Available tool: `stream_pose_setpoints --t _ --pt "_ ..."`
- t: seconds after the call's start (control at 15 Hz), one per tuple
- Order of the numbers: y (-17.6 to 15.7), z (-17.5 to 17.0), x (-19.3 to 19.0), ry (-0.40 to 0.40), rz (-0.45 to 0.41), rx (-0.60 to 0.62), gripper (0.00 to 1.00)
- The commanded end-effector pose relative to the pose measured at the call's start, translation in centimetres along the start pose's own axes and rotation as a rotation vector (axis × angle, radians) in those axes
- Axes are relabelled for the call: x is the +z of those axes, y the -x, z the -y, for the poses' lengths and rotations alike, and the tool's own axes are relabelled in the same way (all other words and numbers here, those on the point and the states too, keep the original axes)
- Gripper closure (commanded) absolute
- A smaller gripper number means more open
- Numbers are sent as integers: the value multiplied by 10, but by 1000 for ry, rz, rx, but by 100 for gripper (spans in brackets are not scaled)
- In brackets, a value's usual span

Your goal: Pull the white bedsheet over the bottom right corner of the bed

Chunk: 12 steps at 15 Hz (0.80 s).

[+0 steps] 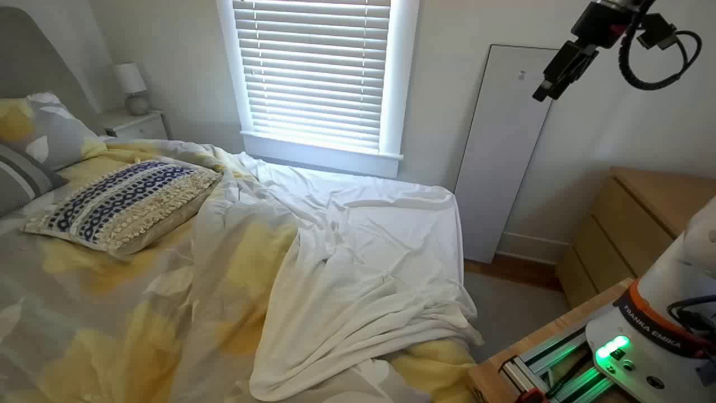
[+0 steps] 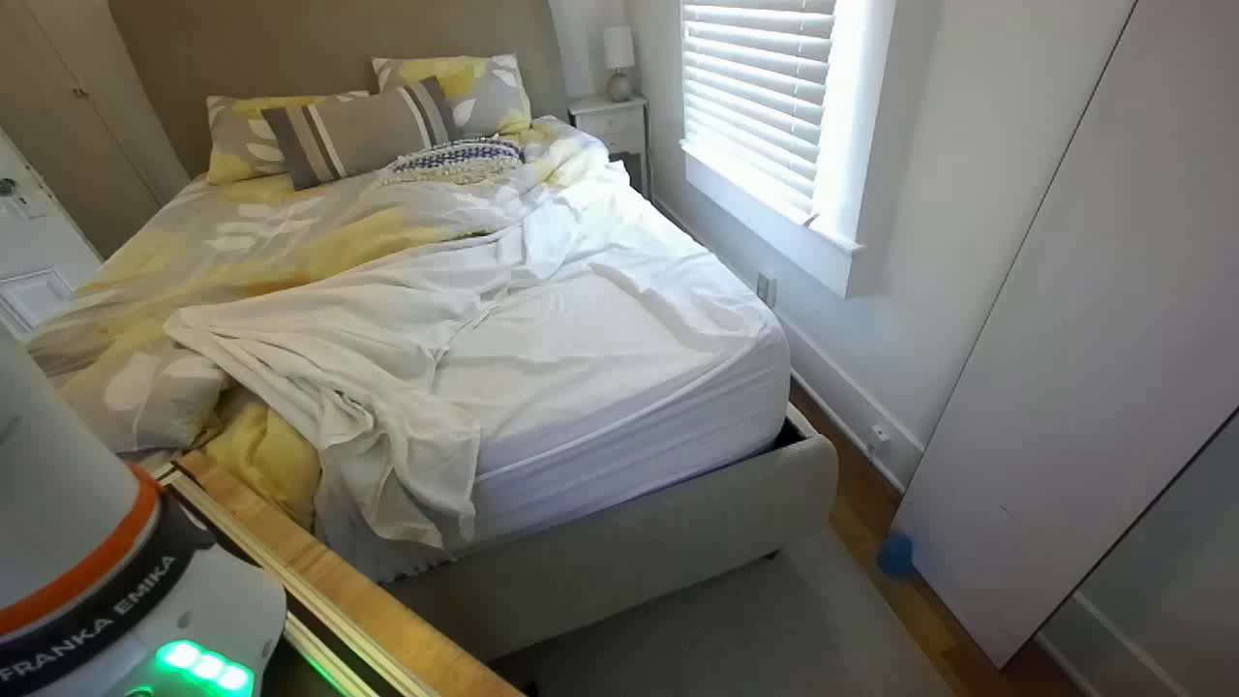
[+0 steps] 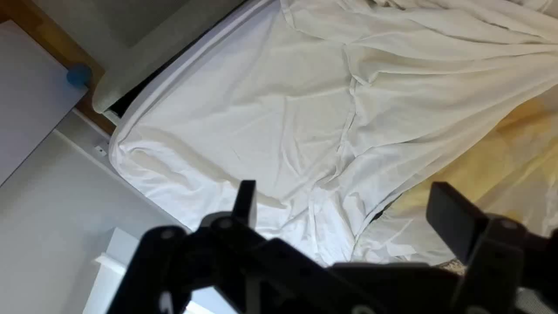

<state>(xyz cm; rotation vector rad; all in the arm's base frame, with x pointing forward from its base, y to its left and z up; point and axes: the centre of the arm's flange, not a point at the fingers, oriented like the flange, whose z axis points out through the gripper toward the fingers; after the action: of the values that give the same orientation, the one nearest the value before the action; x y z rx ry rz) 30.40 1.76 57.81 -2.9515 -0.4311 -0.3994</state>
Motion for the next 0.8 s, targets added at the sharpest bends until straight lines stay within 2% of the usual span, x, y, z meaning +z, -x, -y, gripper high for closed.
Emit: stream_pose_setpoints --t 0.0,0.67,0.73 --pt "0 0 0 0 0 0 0" --pt "0 0 0 0 0 0 0" --pt "-8 12 7 -3 10 -5 0"
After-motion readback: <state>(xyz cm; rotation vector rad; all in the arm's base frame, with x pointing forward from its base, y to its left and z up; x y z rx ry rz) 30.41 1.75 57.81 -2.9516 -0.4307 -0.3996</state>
